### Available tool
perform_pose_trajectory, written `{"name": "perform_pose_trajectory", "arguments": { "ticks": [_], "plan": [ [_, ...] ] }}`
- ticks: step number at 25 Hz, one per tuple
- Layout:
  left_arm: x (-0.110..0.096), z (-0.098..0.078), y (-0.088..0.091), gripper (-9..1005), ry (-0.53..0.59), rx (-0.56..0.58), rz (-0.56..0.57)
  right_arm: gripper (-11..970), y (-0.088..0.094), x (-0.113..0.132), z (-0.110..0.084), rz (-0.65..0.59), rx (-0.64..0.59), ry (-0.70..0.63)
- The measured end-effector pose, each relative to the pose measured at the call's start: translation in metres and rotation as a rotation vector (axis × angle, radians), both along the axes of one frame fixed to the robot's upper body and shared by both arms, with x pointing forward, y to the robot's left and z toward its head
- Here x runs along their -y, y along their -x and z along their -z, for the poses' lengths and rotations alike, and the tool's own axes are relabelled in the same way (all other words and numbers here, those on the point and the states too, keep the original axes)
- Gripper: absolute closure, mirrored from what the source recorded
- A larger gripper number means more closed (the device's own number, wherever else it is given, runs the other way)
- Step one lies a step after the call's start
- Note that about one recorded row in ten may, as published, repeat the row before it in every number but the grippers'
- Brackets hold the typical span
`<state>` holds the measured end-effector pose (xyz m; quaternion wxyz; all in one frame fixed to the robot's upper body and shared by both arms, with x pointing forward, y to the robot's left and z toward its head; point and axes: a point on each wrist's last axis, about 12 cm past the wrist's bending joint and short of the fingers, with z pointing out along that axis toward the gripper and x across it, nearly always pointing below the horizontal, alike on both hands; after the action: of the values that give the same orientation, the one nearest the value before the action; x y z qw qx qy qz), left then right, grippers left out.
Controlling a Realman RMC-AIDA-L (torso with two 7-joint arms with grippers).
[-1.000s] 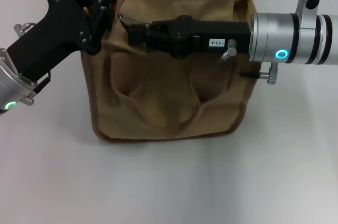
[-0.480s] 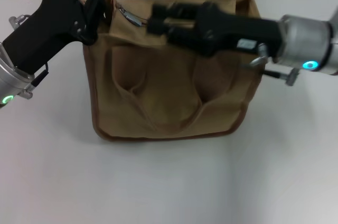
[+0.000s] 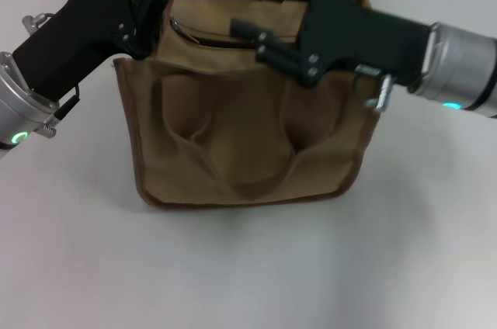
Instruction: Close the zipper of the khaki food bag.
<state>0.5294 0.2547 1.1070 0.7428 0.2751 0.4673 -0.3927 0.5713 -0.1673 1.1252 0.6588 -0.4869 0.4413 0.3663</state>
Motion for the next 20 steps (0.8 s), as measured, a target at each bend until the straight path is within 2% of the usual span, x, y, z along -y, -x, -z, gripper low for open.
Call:
{"name": "perform_pose_trajectory", "arguments": {
  "ticks": [6, 11, 15, 17, 18, 19, 20],
  "plan": [
    [-0.001, 0.001, 0.0, 960, -0.002, -0.006, -0.008, 533, 0.002, -0.005, 0.002, 0.035, 0.096, -0.01],
    [-0.009, 0.005, 0.005, 958, -0.013, -0.018, -0.037, 537, 0.003, 0.001, 0.003, 0.069, 0.078, -0.047],
    [-0.024, 0.014, 0.013, 957, -0.032, -0.043, -0.106, 537, 0.005, 0.003, 0.006, 0.075, 0.061, -0.043],
    [-0.033, 0.017, 0.019, 956, -0.028, -0.05, -0.152, 537, 0.005, 0.004, 0.007, 0.077, 0.016, -0.057],
    [-0.041, 0.02, 0.026, 956, -0.019, -0.057, -0.188, 537, 0.004, 0.008, 0.006, 0.072, -0.075, -0.089],
    [-0.041, 0.02, 0.026, 956, -0.019, -0.057, -0.188, 537, 0.004, 0.008, 0.006, 0.072, -0.075, -0.089],
    [-0.046, 0.022, 0.03, 955, -0.012, -0.06, -0.209, 537, 0.003, 0.009, 0.003, 0.058, -0.135, -0.111]
  ]
}}
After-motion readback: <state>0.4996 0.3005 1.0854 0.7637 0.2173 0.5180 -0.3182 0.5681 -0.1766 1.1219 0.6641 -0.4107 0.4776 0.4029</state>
